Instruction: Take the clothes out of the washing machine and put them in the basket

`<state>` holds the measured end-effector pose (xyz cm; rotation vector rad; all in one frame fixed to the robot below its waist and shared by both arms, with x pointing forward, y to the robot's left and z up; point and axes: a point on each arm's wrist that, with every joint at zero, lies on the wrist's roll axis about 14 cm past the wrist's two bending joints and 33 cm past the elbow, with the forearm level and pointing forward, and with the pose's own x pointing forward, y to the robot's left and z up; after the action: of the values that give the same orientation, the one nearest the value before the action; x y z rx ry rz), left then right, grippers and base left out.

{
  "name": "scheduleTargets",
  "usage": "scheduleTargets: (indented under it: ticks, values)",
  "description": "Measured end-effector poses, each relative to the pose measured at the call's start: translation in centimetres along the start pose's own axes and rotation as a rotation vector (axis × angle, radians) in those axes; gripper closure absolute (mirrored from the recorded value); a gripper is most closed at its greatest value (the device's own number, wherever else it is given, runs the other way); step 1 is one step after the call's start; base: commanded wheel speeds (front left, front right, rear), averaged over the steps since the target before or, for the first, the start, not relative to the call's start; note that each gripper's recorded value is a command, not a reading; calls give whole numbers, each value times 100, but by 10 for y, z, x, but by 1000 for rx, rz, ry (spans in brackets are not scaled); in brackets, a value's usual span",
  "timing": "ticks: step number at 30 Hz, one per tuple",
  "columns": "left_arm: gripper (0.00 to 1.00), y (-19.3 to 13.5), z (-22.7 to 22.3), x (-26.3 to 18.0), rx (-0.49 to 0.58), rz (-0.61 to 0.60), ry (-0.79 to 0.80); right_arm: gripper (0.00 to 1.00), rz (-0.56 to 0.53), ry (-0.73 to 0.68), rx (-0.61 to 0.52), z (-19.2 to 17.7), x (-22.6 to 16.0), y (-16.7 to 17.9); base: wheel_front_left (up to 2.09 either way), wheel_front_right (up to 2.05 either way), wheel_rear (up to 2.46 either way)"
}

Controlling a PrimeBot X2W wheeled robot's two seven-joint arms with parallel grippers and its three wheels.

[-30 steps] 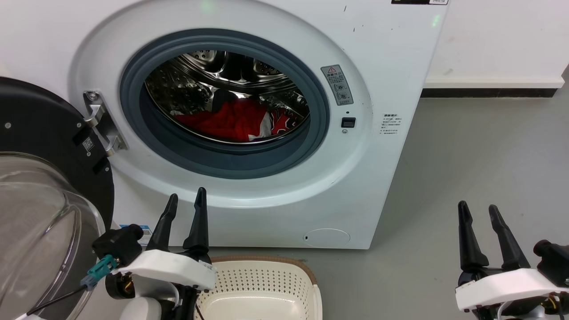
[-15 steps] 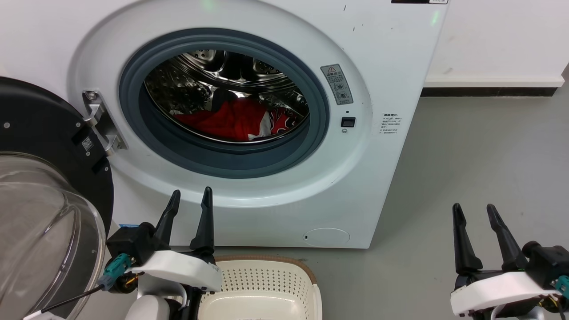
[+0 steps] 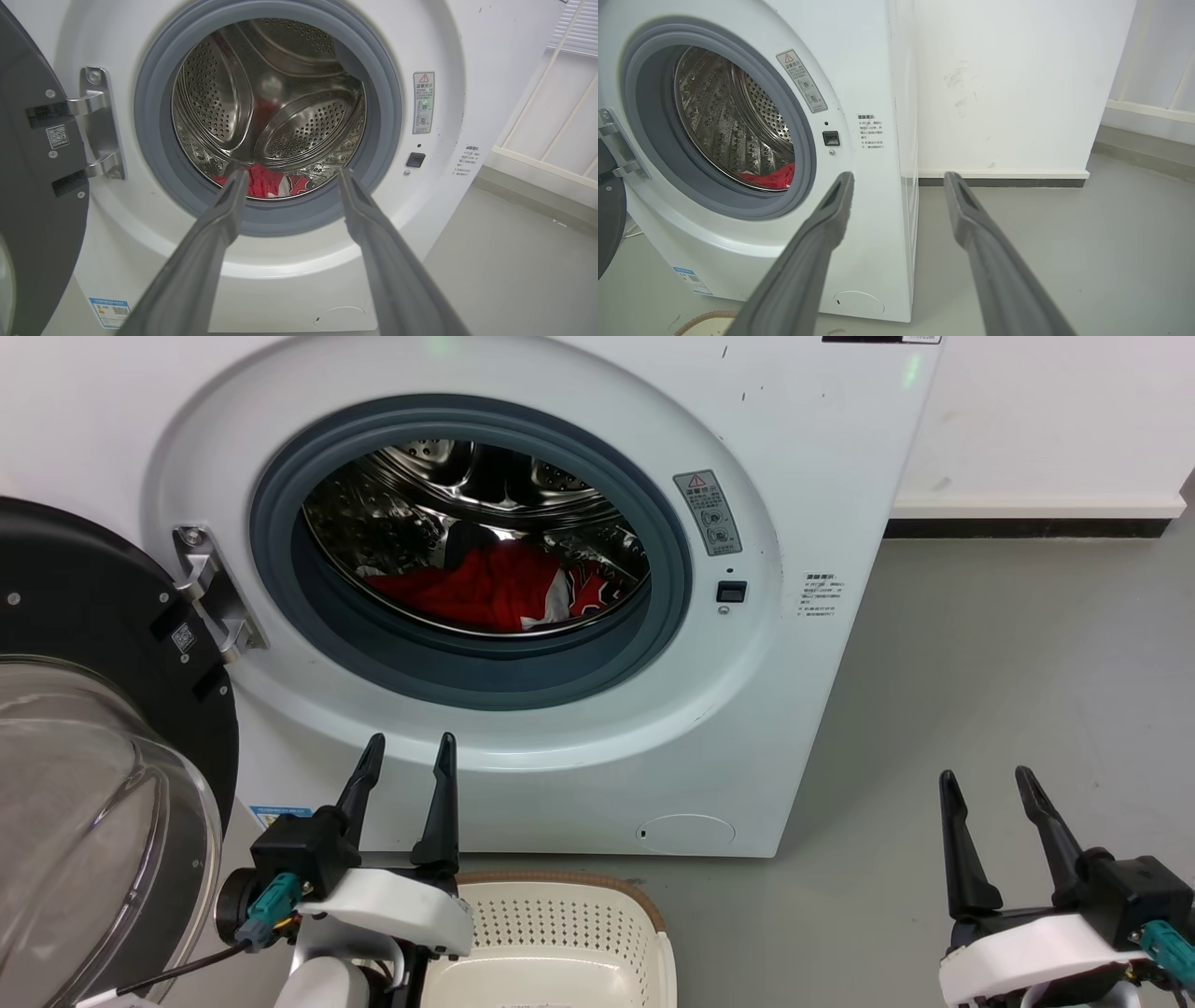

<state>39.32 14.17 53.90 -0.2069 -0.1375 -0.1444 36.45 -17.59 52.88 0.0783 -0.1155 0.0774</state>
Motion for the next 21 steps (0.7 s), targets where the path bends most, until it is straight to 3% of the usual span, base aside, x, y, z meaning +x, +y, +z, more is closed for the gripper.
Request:
scheduleTargets:
  ticks: [21]
  values:
    - [0,-4,-3,-1,151,-21,-9,0,34,-3,-144,-2,-1,5,0,0,0]
